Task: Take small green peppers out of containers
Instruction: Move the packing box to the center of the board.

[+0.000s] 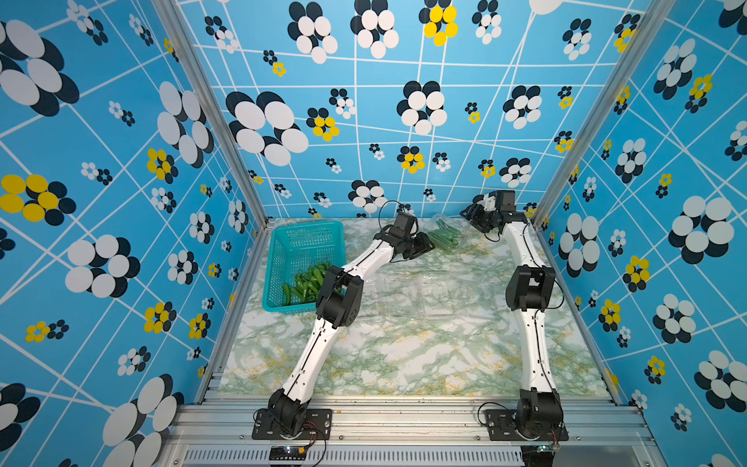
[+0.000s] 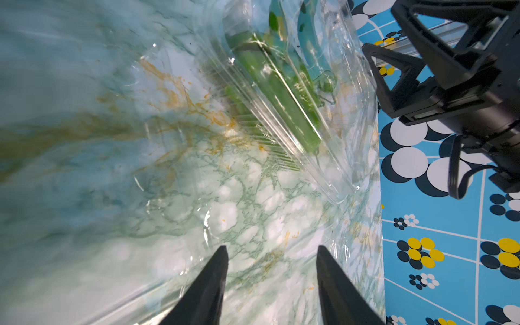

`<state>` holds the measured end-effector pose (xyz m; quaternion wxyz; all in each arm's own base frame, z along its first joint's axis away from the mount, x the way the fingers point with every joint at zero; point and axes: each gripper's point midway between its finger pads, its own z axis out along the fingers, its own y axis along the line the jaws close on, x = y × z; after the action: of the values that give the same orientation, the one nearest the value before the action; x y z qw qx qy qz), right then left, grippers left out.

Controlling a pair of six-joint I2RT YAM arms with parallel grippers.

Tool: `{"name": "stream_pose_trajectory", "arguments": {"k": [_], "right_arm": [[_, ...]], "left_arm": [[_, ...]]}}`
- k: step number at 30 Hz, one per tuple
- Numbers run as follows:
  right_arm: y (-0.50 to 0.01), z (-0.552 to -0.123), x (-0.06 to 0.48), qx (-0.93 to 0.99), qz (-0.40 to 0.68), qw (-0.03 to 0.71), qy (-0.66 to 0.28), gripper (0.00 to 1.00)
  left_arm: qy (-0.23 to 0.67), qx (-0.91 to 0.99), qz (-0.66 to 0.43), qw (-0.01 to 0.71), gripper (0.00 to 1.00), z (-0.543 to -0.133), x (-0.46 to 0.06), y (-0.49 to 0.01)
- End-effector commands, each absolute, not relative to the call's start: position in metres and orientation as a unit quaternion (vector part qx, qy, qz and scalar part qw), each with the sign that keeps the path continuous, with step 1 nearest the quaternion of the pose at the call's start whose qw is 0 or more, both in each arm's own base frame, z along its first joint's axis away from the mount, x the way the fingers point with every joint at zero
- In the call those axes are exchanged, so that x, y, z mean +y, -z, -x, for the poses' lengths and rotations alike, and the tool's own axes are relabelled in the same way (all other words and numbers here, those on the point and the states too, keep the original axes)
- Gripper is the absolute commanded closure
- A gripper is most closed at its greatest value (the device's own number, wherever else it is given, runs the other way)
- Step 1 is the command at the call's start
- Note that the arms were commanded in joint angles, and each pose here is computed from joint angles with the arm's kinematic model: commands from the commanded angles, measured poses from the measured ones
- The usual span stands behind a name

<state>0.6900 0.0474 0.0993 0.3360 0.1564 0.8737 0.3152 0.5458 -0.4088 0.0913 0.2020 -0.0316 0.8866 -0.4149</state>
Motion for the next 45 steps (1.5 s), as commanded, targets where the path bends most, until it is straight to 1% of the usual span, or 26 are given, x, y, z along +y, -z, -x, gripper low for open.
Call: {"name": "stream_pose_trajectory", "arguments": {"k": [1, 8, 13, 19, 22, 24, 32, 37, 41, 45], "right_arm": [[-0.091, -0.682, 0.071, 0.878, -0.126, 0.313, -0.338, 0.33], [-0.082, -0.669, 0.09, 0.889, -0.095, 0.288, -0.343, 0.33], [-0.072, -0.654, 0.097, 0.905, -0.076, 0.264, -0.326, 0.34], [-0.072, -0.629, 0.099, 0.918, -0.059, 0.234, -0.314, 0.39], [-0.078, -0.615, 0.1, 0.922, -0.052, 0.22, -0.313, 0.43], [-0.08, -0.604, 0.1, 0.925, -0.05, 0.214, -0.312, 0.45], [-0.078, -0.562, 0.097, 0.936, -0.06, 0.181, -0.296, 0.46], [-0.065, -0.526, 0.094, 0.941, -0.089, 0.15, -0.291, 0.48], [-0.071, -0.498, 0.088, 0.94, -0.104, 0.151, -0.287, 0.49], [-0.072, -0.466, 0.081, 0.943, -0.12, 0.14, -0.278, 0.49]], "left_arm": [[0.438, 0.873, 0.038, 0.211, 0.48, -0.557, -0.419, -0.095], [0.433, 0.876, 0.044, 0.208, 0.46, -0.563, -0.421, -0.082], [0.435, 0.875, 0.048, 0.208, 0.45, -0.566, -0.423, -0.076], [0.445, 0.87, 0.045, 0.208, 0.44, -0.567, -0.427, -0.08], [0.45, 0.869, 0.041, 0.203, 0.44, -0.563, -0.431, -0.082], [0.453, 0.868, 0.035, 0.199, 0.44, -0.559, -0.436, -0.082], [0.458, 0.869, 0.017, 0.187, 0.45, -0.543, -0.452, -0.087], [0.453, 0.871, 0.001, 0.189, 0.47, -0.529, -0.455, -0.1], [0.455, 0.869, -0.007, 0.193, 0.48, -0.516, -0.454, -0.113], [0.436, 0.875, -0.022, 0.209, 0.48, -0.502, -0.446, -0.131]]}}
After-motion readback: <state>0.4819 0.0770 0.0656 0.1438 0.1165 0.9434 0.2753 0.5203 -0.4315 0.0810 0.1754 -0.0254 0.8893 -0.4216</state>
